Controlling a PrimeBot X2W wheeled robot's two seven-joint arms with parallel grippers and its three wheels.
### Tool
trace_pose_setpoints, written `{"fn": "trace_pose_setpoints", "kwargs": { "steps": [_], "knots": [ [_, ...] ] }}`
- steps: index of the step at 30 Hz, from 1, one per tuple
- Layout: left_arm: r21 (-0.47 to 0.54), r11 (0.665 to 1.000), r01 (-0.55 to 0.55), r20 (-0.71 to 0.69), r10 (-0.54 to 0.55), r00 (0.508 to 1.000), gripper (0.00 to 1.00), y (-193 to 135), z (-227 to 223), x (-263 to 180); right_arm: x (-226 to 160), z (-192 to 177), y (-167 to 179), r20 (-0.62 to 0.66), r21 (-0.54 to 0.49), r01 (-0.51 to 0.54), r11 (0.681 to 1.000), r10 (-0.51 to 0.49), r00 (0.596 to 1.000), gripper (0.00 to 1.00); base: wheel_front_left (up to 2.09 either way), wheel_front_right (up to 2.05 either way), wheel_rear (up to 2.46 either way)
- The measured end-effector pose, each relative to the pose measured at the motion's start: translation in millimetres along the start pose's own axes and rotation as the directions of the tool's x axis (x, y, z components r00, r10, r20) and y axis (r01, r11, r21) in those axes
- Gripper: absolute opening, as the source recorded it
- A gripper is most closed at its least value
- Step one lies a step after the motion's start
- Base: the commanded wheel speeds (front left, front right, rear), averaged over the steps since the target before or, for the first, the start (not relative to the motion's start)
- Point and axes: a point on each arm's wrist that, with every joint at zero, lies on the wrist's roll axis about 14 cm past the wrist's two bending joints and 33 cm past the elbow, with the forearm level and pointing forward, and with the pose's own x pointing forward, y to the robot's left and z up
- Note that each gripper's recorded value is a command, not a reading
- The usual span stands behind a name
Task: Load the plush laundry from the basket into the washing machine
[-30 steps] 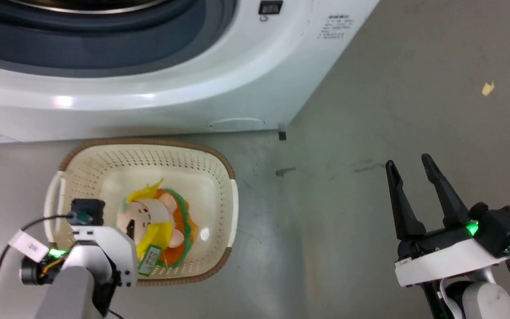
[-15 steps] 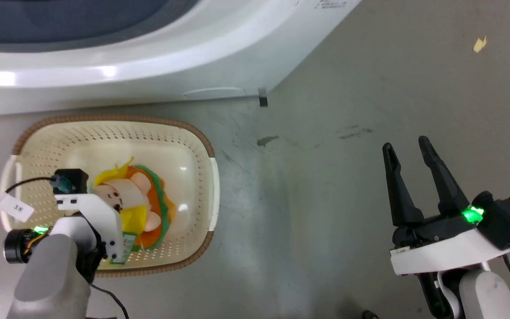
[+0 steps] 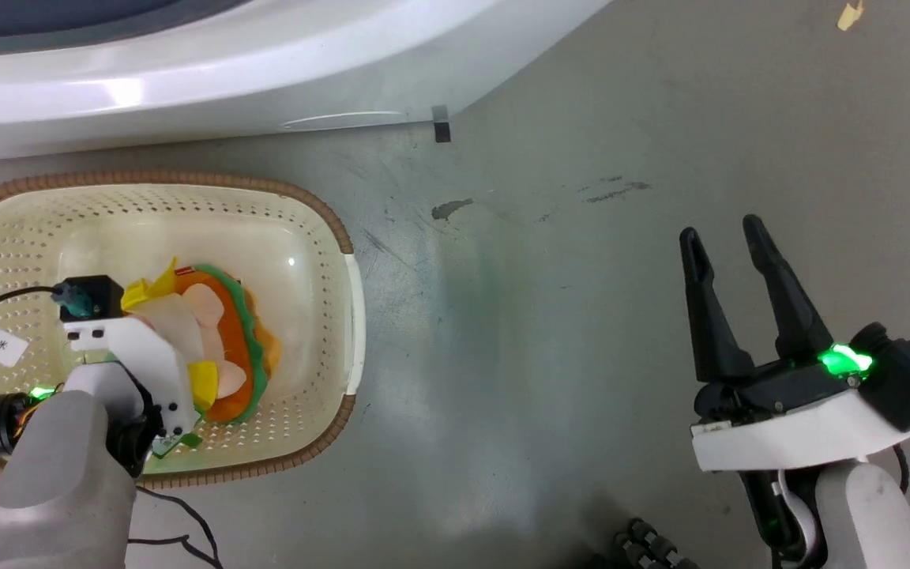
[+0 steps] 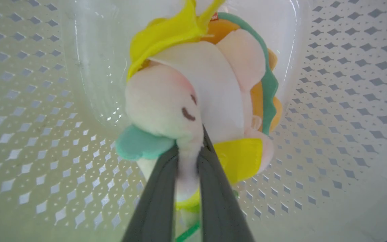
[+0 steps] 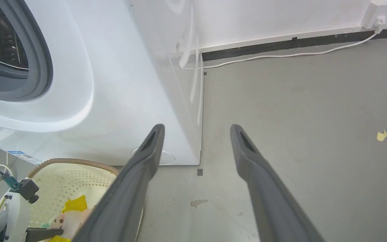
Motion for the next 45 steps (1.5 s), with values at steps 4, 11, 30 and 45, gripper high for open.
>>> {"fn": "trace_pose_setpoints", "kwargs": {
  "steps": [4,11,30,45],
  "knots": [
    [-0.012,1.0,0.004,0.009,-0.004,1.0,0.0,0,-1,-3,1,8,0,0.029,-0.002,-0.003,1.0,0.003,1.0,1.0,0.0,0.0,0.0],
    [-0.051,0.998,0.03,0.096,-0.025,0.995,0.0,-9,6,-25,-3,35,-2,0.107,-0.008,0.003,1.0,-0.003,0.994,1.0,0.0,0.0,0.0],
    [0.004,0.997,0.079,0.562,-0.068,0.825,0.0,-41,7,-156,-55,99,26,0.296,-0.046,-0.065,0.997,0.076,0.952,1.0,0.0,0.0,0.0],
    [-0.053,0.998,0.024,0.953,0.044,0.301,0.0,-27,79,-323,-65,113,69,0.342,-0.06,-0.191,0.98,0.2,0.918,1.0,0.0,0.0,0.0]
  ]
}}
